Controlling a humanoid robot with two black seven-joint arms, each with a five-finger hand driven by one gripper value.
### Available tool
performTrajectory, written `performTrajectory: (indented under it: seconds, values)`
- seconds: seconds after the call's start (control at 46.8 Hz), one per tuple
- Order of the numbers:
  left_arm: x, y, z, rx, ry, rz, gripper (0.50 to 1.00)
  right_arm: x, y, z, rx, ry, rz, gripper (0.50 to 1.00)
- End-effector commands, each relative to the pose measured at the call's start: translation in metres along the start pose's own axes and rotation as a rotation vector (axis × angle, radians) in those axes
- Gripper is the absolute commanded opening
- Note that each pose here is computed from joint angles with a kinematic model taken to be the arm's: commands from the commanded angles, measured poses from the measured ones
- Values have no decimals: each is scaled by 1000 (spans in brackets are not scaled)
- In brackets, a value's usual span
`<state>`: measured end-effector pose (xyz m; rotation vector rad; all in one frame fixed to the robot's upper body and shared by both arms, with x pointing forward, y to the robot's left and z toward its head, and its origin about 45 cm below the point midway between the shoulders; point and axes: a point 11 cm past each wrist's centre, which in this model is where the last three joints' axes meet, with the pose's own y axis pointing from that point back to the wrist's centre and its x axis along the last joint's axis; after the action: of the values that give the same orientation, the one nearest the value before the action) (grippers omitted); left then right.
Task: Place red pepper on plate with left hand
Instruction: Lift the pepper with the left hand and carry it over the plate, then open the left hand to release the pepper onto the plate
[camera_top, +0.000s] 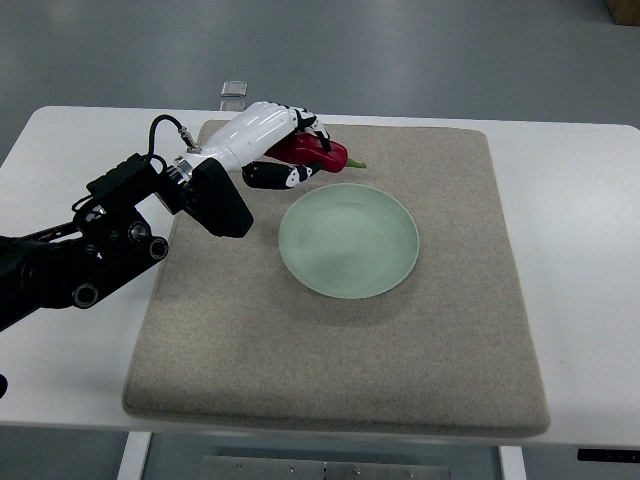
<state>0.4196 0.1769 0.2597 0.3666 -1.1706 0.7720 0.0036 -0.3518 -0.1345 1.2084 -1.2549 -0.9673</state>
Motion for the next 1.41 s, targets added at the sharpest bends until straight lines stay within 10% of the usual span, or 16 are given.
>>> performTrajectory:
  seconds: [0.0, 1.388]
  values:
    - [-4, -2, 11, -31, 14, -8, 500, 0, 0, 0, 0, -1, 1, 928]
    - [-58, 6, 41, -82, 132, -106, 500, 0, 0, 0, 0, 0, -1, 928]
